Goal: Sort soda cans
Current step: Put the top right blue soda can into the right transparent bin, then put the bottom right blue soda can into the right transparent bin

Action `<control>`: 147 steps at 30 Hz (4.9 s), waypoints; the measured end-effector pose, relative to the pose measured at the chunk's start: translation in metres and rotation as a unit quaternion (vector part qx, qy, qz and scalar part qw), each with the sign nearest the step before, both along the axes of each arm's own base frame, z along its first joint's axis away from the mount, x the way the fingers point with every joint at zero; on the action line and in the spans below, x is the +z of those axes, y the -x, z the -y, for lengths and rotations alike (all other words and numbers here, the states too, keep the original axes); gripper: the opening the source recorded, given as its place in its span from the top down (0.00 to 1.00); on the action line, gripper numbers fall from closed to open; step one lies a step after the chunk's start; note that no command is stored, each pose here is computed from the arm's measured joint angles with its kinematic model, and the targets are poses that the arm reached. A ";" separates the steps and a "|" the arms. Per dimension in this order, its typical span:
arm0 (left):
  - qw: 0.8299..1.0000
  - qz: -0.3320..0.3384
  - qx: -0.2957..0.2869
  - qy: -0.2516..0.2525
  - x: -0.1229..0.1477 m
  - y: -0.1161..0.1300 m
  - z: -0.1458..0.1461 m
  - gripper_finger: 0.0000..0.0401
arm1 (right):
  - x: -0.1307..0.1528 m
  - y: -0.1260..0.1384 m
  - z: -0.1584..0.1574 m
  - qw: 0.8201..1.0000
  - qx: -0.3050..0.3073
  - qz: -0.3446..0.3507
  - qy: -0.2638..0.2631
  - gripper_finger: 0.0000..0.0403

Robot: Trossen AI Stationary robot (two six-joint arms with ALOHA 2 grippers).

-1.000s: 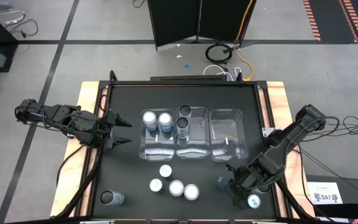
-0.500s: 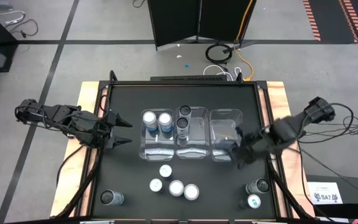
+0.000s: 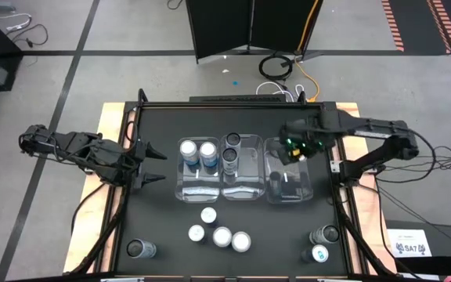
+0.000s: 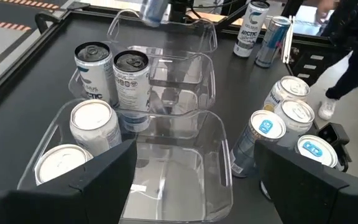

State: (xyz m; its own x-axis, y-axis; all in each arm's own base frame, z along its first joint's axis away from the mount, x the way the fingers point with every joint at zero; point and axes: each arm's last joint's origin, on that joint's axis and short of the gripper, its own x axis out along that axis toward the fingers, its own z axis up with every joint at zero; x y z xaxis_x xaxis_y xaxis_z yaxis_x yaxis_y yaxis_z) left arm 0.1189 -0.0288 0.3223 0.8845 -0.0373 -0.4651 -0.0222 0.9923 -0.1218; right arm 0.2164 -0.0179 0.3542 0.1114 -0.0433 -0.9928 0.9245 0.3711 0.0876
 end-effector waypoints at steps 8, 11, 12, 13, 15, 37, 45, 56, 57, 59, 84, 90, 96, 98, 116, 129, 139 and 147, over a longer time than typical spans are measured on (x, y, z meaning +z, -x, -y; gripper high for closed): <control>1.000 0.000 0.000 0.001 0.000 0.000 0.000 0.17 | -0.019 -0.012 0.049 0.999 0.007 -0.037 -0.038 0.43; 1.000 0.000 0.000 0.001 0.000 0.000 0.000 0.17 | -0.030 -0.014 0.060 0.997 0.006 -0.055 -0.054 0.43; 1.000 0.000 -0.002 0.002 0.000 0.000 0.000 0.17 | -0.035 -0.013 0.062 0.996 0.004 -0.064 -0.062 0.43; 1.000 0.000 -0.002 0.003 0.000 0.000 0.000 0.17 | -0.041 -0.011 0.064 0.995 0.001 -0.073 -0.072 0.43; 1.000 -0.001 0.003 0.014 0.000 0.000 0.000 0.17 | -0.053 -0.007 0.066 0.992 -0.001 -0.092 -0.088 0.43; 1.000 0.000 0.005 0.014 0.000 0.000 0.000 0.17 | -0.100 -0.003 0.085 0.993 -0.032 -0.087 -0.074 0.43; 1.000 0.000 0.006 0.013 0.000 0.000 0.000 0.17 | -0.101 -0.004 0.086 0.994 -0.038 -0.082 -0.063 0.43; 1.000 0.000 0.007 0.013 0.000 0.000 0.000 0.17 | -0.100 -0.002 0.085 0.990 -0.075 -0.092 -0.069 0.43; 1.000 0.000 0.007 0.013 0.000 0.000 0.000 0.17 | -0.100 -0.002 0.085 0.990 -0.082 -0.093 -0.069 0.43; 1.000 0.000 0.007 0.013 0.000 0.000 0.000 0.17 | -0.100 -0.002 0.084 0.989 -0.086 -0.095 -0.070 0.43; 1.000 0.000 0.006 0.013 0.000 0.000 0.000 0.17 | -0.096 0.003 0.082 0.989 -0.077 -0.102 -0.073 0.22; 1.000 0.000 0.006 0.013 0.000 0.000 0.000 0.17 | -0.077 0.019 0.074 0.990 -0.101 -0.072 -0.061 0.22; 1.000 0.000 0.006 0.013 0.000 0.000 0.000 0.17 | -0.044 0.039 0.052 0.991 -0.127 0.042 -0.007 0.22; 1.000 0.000 0.006 0.013 0.000 0.000 0.000 0.17 | -0.033 0.045 0.042 0.987 -0.136 0.090 0.000 0.22; 0.999 -0.002 0.017 0.035 0.000 0.000 0.000 0.17 | -0.022 0.035 -0.076 0.977 -0.103 0.158 -0.103 0.22; 0.999 -0.002 0.016 0.037 0.000 0.000 0.000 0.17 | 0.019 0.047 -0.173 0.981 -0.125 0.106 -0.101 0.22; 0.999 -0.002 0.016 0.037 0.000 0.000 0.000 0.17 | 0.022 0.028 -0.256 0.981 -0.158 0.048 -0.099 0.22; 0.999 -0.002 0.016 0.037 0.000 0.000 0.000 0.17 | 0.007 0.003 -0.292 0.980 -0.162 0.006 -0.112 0.22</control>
State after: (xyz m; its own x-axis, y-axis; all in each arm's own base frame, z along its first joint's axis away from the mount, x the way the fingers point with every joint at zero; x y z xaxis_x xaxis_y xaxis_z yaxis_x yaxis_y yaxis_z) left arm 0.1194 -0.0292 0.3222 0.8840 -0.0425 -0.4656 -0.0549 0.9795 -0.1937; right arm 0.2134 0.2745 0.3609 0.1385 0.1401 -0.9804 0.9892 0.0279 0.1438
